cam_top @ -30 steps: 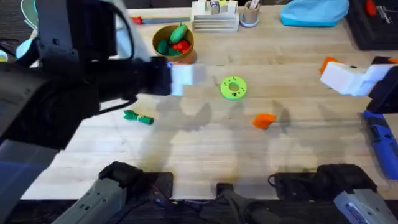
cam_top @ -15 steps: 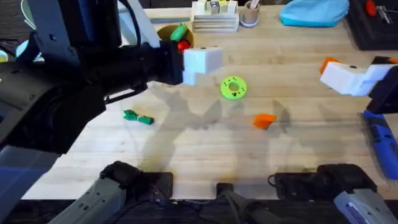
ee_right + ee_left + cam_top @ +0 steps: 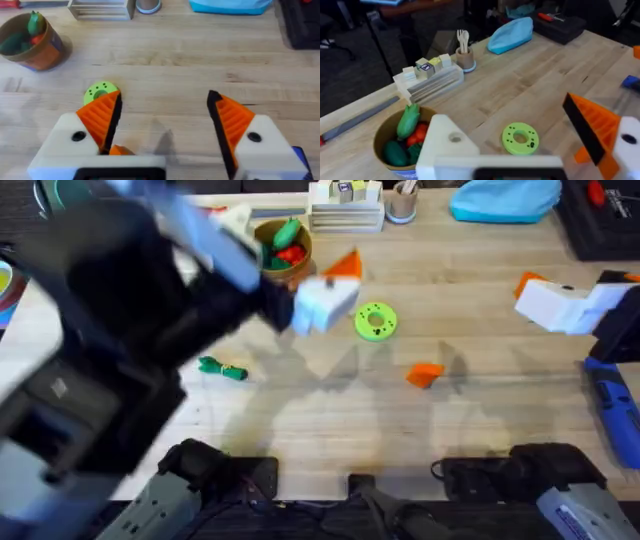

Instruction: Pick up the gripper from the table and insert it into the empty holder that is missing its gripper. Then pick up a screw, insert it into the mounting hole, and use the screwdriver to tighten it. Finally, clean up the table by picking up the vegetable and placing it into the bucket.

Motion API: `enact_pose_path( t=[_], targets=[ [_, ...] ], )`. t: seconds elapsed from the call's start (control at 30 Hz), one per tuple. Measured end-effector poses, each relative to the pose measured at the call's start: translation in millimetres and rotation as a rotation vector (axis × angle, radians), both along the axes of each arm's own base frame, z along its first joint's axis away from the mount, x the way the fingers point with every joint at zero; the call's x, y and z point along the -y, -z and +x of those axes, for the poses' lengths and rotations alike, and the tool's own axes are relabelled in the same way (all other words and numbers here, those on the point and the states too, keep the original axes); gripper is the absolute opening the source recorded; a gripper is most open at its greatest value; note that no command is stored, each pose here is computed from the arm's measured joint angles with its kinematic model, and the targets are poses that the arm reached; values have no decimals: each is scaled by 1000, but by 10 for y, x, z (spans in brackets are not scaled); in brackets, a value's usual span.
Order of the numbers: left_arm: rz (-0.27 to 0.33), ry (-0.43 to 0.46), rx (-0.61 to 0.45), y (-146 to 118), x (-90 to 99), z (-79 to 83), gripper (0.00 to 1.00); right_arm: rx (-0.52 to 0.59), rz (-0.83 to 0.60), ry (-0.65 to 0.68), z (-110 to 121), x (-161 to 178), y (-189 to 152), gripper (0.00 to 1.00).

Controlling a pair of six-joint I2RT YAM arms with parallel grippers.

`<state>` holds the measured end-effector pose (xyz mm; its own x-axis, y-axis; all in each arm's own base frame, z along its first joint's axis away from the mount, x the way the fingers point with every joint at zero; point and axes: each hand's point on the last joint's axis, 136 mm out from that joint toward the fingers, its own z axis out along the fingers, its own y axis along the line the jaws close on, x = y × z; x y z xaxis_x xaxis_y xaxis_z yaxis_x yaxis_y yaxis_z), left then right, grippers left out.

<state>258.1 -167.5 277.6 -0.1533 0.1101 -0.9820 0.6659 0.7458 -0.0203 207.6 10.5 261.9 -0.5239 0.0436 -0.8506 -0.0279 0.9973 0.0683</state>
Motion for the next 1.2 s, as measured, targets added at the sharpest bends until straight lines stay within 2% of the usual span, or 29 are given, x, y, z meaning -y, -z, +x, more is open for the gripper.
enact_pose_path(
  t=[0.13,0.33,0.43,0.6,0.87,1.2],
  targets=[
    [-9,21,96,211,-68,-234,993,0,0,0,0,0,-1,991],
    [-37,38,188,551,-147,-497,993,0,0,0,0,0,-1,991],
    [-59,44,220,685,-171,-590,992,0,0,0,0,0,0,991],
    [-114,48,290,737,-197,-679,994,0,0,0,0,0,-1,991],
    [-82,69,116,1145,-159,-691,993,0,0,0,0,0,0,991],
    [-86,80,114,1144,-146,-705,993,0,0,0,0,0,-1,991]
  ],
)
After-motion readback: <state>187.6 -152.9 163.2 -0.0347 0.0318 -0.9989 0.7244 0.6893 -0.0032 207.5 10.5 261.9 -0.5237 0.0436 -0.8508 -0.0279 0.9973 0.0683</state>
